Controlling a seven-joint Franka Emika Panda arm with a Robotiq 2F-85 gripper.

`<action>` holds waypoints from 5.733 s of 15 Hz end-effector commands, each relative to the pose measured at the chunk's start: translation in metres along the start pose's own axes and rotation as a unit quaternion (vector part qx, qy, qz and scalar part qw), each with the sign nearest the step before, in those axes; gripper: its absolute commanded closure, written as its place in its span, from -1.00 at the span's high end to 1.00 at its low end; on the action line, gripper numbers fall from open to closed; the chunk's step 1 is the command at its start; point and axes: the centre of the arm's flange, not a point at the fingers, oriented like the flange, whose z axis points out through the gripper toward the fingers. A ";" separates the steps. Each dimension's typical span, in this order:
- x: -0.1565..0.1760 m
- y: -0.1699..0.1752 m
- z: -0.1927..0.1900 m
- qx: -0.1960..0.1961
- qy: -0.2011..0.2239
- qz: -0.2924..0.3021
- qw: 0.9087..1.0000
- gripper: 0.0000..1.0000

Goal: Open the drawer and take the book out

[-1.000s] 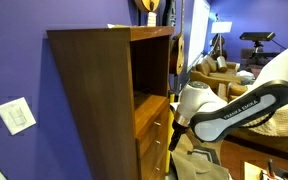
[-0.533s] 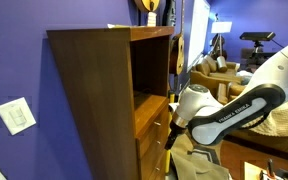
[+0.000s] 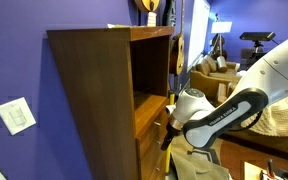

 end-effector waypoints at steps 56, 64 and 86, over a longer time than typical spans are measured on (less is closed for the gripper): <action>-0.067 -0.033 0.011 0.030 -0.197 0.034 0.979 -0.09; -0.086 -0.050 -0.035 -0.001 -0.217 0.030 0.976 1.00; 0.007 0.029 -0.064 -0.047 0.006 0.023 0.999 1.00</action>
